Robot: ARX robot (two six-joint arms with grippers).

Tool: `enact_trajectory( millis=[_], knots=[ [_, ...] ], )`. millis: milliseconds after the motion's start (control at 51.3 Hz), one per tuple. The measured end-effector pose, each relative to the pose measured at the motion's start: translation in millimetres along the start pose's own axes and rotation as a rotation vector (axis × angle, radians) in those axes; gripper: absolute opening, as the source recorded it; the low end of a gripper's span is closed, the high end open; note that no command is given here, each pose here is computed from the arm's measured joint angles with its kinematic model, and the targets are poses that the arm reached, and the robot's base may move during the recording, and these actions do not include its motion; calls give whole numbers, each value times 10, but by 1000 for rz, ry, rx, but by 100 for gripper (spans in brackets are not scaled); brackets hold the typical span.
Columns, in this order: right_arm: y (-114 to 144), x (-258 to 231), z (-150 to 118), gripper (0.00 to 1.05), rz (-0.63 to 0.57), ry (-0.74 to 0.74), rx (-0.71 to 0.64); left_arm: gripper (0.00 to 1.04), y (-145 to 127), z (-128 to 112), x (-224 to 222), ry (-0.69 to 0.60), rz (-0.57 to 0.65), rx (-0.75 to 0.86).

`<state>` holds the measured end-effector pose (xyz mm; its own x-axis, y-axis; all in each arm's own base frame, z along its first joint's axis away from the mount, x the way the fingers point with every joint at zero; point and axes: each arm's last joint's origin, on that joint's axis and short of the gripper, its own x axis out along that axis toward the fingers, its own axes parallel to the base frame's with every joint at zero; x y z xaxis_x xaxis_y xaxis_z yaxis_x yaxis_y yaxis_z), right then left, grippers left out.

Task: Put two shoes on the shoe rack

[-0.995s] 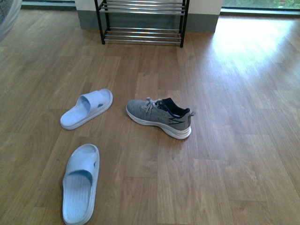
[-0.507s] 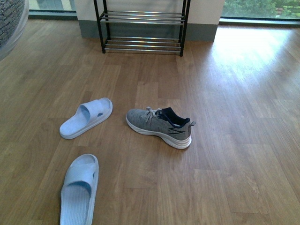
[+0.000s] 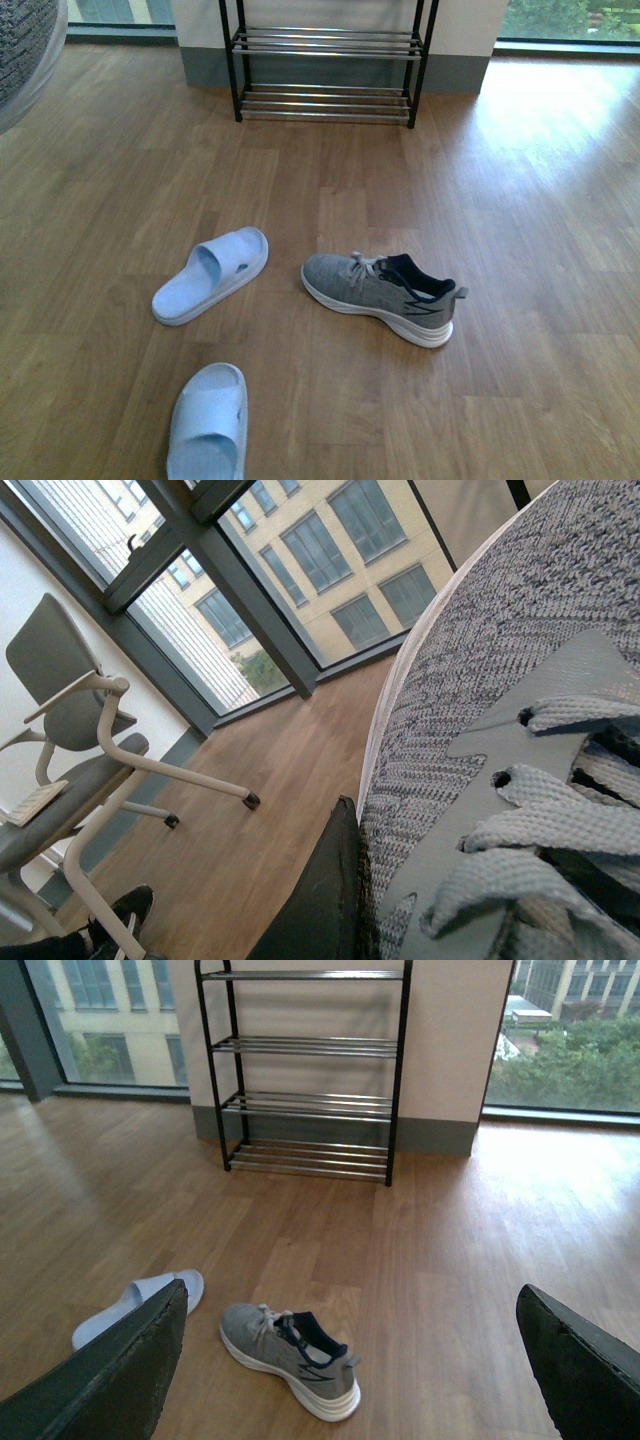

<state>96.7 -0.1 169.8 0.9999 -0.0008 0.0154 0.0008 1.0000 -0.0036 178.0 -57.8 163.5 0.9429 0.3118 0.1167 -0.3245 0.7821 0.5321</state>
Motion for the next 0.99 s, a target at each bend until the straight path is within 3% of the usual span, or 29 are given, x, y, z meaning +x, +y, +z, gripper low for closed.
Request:
enact_trajectory(
  millis=[858,995],
  knots=[
    [0,0,-1,95,0,1,0,3,9,-35,-21,21,13,30],
    [59,55,-104,95,83,203,66,3,10,-36,-22,23,16,30]
  ],
)
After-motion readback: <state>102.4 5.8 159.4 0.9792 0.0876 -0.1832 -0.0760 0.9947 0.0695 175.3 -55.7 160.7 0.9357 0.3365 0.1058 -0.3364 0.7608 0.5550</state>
